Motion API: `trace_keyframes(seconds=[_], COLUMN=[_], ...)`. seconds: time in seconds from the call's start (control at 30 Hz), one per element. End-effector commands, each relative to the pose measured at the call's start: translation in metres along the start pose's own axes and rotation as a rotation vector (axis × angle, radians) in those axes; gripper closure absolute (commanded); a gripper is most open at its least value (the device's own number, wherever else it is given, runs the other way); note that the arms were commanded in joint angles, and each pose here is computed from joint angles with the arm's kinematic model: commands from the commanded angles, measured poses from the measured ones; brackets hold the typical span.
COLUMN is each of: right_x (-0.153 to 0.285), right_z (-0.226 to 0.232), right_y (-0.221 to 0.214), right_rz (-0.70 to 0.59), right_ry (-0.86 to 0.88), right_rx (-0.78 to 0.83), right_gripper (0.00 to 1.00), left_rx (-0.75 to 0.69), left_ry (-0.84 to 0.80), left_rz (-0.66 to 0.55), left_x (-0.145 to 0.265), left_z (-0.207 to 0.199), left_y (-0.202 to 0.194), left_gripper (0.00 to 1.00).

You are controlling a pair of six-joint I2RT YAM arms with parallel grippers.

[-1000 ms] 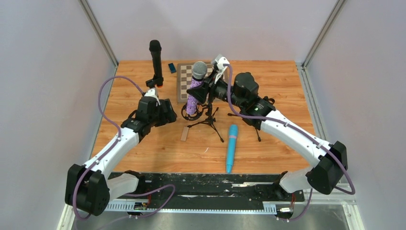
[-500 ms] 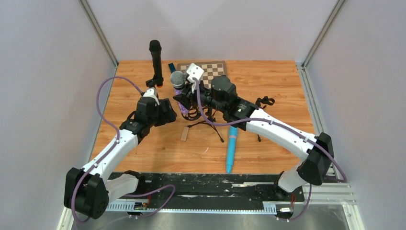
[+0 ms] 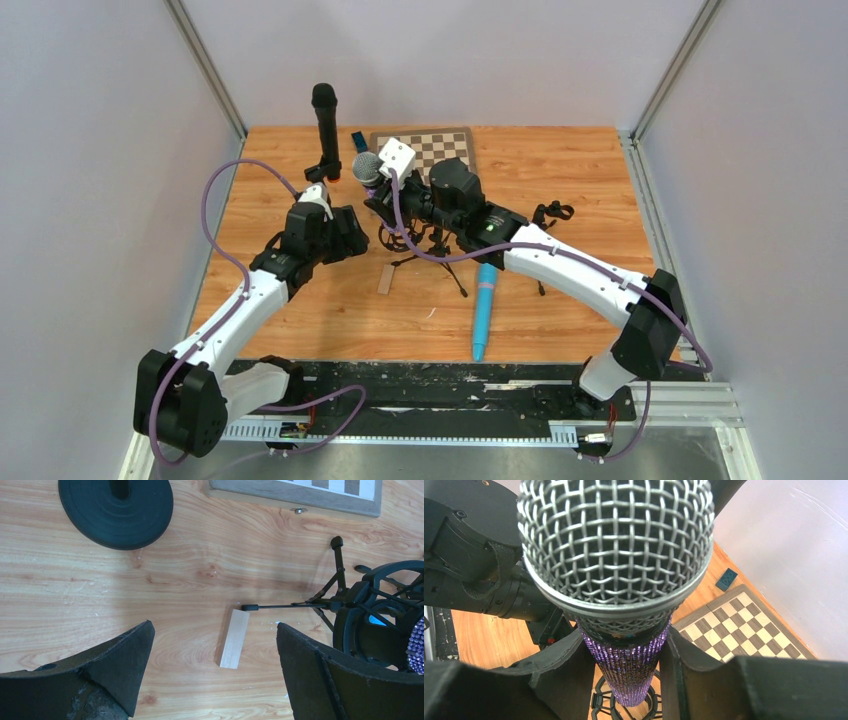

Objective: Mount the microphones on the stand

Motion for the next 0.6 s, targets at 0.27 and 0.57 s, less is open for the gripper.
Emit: trace_keyframes(seconds=[0.27,0.57], right_x=[0.005,0.01], right_z=[-0.007,-0.003], right_y=[0.032,0.028], right_rz=[-0.092,-0.087], right_ry=[-0.061,-0.043], right_rx=[0.041,0.022], right_gripper=[1.0,1.0], left_rx=[-0.004,-0.003], left_ry=[0.002,0.004], left_rz=[-0.028,-0.022], left_x=[0.0,-0.003], left_z=[0.0,0.0], left_y=[0.007,0.007], left_gripper=[0.0,0.0])
Point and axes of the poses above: each gripper's point midway between its finger pads, its own x axis back along the fingers, its own z axis along the line the jaws close on, y = z × x, the point moved 4 cm from there along x, back along the fingers, and after that the axes turned 9 degrees about -x, right-handed, at the moved point
